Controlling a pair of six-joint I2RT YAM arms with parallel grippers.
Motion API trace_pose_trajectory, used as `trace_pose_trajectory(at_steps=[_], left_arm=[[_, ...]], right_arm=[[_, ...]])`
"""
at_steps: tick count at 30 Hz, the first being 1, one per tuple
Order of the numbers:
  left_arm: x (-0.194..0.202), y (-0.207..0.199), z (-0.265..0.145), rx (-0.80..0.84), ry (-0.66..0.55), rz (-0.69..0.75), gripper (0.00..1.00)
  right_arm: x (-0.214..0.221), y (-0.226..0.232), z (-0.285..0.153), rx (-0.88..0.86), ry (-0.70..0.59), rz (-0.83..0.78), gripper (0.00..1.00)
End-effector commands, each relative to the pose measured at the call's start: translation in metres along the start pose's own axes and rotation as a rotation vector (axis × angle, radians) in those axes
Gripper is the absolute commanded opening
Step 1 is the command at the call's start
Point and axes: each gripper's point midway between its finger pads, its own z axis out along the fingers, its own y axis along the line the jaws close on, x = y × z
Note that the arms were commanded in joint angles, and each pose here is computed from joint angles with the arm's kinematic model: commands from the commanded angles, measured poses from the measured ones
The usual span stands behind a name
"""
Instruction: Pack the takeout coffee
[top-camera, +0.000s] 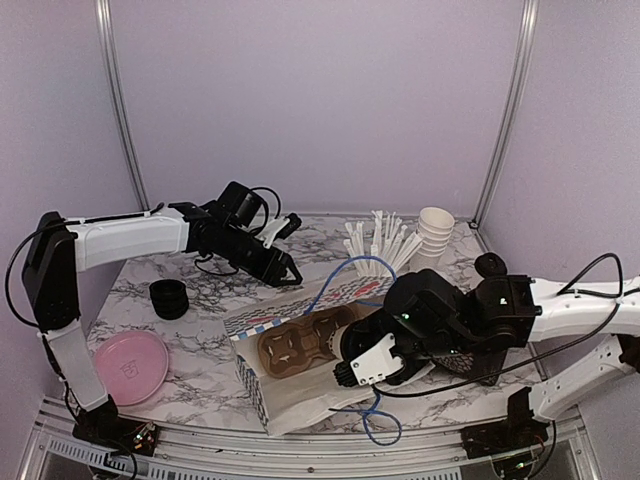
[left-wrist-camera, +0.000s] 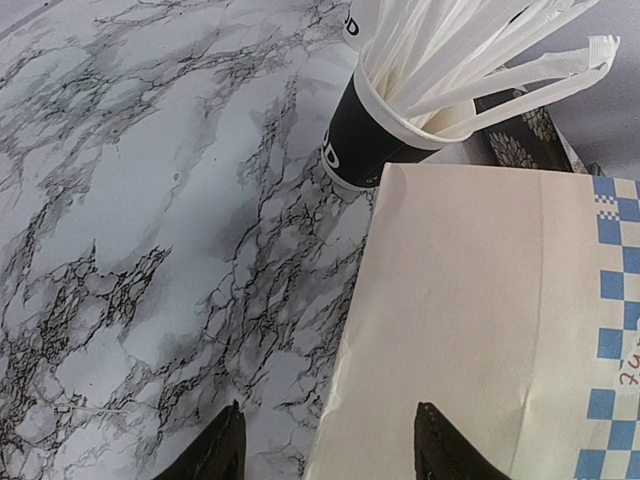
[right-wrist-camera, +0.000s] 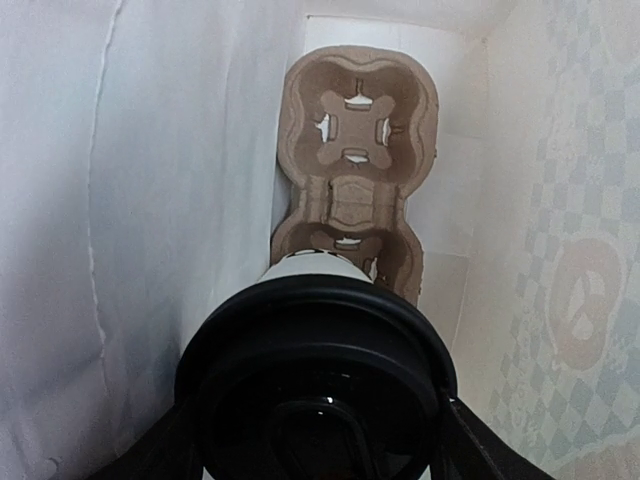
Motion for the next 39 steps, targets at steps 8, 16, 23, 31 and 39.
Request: trace_pose_trajectory(at_steps=[8, 16, 23, 31, 39], left_arm=[[0.0, -0.023, -0.01, 0.073, -0.018, 0.031, 0.57], [0.004, -0.032, -0.008, 0.096, -0.008, 0.041, 0.56], [0.007, -0.038, -0.005, 0.119, 0.004, 0.047, 0.55], [0.011, -0.043, -0.004, 0.133, 0.017, 0.055, 0.55], [0.013, -0.044, -0.003, 0.136, 0.024, 0.059, 0.55]], right_arm=[[-0.004, -0.029, 0.004, 0.174, 0.044, -0.012, 0.48], [-0.006, -0.029, 0.012, 0.176, 0.048, -0.019, 0.48], [-0.008, -0.023, 0.019, 0.152, 0.042, -0.024, 0.48], [-0.008, -0.022, 0.026, 0.145, 0.038, -0.022, 0.48], [0.0, -0.021, 0.035, 0.144, 0.064, -0.021, 0.48]])
